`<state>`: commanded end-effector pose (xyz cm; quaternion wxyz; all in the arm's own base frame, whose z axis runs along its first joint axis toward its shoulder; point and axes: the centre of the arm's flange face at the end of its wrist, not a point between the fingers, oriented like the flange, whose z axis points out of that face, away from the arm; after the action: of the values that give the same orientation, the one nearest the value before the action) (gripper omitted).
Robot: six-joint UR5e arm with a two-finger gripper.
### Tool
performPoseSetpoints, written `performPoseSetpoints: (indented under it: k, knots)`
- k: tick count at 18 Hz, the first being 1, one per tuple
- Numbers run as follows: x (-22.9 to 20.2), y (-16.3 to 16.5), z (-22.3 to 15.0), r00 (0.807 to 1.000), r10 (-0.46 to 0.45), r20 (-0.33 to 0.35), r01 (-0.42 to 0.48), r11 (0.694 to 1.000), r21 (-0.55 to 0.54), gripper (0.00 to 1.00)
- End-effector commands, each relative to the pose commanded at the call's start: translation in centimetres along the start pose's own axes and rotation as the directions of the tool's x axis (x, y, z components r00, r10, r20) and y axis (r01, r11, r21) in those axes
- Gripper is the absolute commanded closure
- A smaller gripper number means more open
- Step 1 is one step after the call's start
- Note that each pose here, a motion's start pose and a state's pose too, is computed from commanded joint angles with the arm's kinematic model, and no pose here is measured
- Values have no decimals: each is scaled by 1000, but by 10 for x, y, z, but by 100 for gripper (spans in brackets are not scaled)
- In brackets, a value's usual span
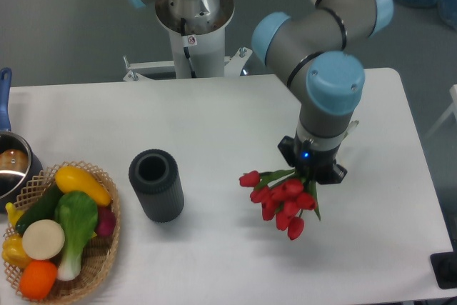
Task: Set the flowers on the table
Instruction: 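Lower the held red tulips with the gripper onto the table surface, then open the gripper to release the tulip stems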
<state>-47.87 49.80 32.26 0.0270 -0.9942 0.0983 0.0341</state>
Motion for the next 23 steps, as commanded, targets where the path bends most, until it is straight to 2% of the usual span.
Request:
performPoseSetpoints:
  k: [2,4,11,13,15,20,23]
  knots:
    - [3,-9,13,1000,-7,-17,7,1000,-3,78]
    - [6,-12,26,999,1,-39,-1,1000,-8,72]
    - [6,-14,38,998,8,-59,-8,1000,-5,38]
    - [6,-14,38,998,9,-58,-10,1000,-6,12]
    - [8,-13,42,998,9,-62,-10,1000,-9,0]
    - [10,-6,26,1000,-7,-25,7,1000,-2,0]
    - [4,20,17,999,-34,-15,34,999,4,0]
